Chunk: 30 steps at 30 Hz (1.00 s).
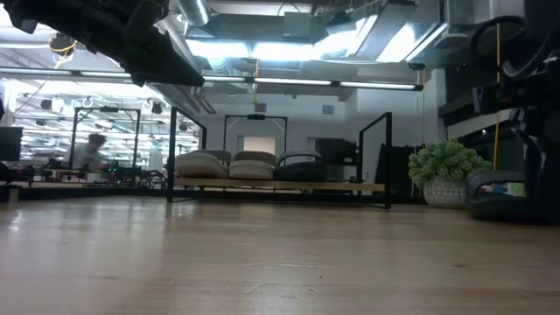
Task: Pick and place slides into the shelf
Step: Put the black slide on the shelf
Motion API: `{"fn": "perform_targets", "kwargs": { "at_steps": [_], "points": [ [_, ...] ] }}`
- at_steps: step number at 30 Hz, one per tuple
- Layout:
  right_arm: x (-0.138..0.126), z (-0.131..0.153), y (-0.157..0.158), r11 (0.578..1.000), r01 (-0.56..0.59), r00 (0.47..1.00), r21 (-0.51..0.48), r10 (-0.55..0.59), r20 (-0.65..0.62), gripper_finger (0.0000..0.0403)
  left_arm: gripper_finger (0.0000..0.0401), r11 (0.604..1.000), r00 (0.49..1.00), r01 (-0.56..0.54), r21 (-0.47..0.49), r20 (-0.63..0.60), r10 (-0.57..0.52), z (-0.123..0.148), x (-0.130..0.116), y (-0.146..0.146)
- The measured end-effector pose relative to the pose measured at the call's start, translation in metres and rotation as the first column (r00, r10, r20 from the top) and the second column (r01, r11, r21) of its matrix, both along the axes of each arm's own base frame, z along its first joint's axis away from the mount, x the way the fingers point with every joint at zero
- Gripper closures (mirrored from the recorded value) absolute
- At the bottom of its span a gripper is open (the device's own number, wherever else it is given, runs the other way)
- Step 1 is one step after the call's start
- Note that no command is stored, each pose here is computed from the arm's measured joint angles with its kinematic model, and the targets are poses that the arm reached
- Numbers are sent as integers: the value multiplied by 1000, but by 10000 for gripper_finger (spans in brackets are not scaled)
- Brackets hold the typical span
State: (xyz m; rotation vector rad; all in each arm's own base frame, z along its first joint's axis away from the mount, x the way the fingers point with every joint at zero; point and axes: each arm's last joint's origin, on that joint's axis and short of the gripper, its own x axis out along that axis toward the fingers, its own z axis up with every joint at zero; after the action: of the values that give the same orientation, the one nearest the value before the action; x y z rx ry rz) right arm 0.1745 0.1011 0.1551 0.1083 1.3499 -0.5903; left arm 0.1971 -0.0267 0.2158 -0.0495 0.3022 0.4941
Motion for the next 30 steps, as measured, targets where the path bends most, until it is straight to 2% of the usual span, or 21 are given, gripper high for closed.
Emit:
{"fn": "perform_targets", "kwargs": {
  "at_steps": [15, 19, 30],
  "points": [
    [-2, -23, -9, 999, -24, 999, 29, 23, 45, 224, 397, 1000, 1000, 0, 0, 0, 0, 0, 0, 0],
    [-3, -24, -10, 999, -25, 999, 26, 24, 46, 257, 397, 1000, 1000, 0, 0, 0, 0, 0, 0, 0],
    [-2, -23, -9, 1000, -5, 998, 31, 3, 59, 384, 397, 1000, 1000, 0, 0, 0, 0, 0, 0, 0]
  ]
}}
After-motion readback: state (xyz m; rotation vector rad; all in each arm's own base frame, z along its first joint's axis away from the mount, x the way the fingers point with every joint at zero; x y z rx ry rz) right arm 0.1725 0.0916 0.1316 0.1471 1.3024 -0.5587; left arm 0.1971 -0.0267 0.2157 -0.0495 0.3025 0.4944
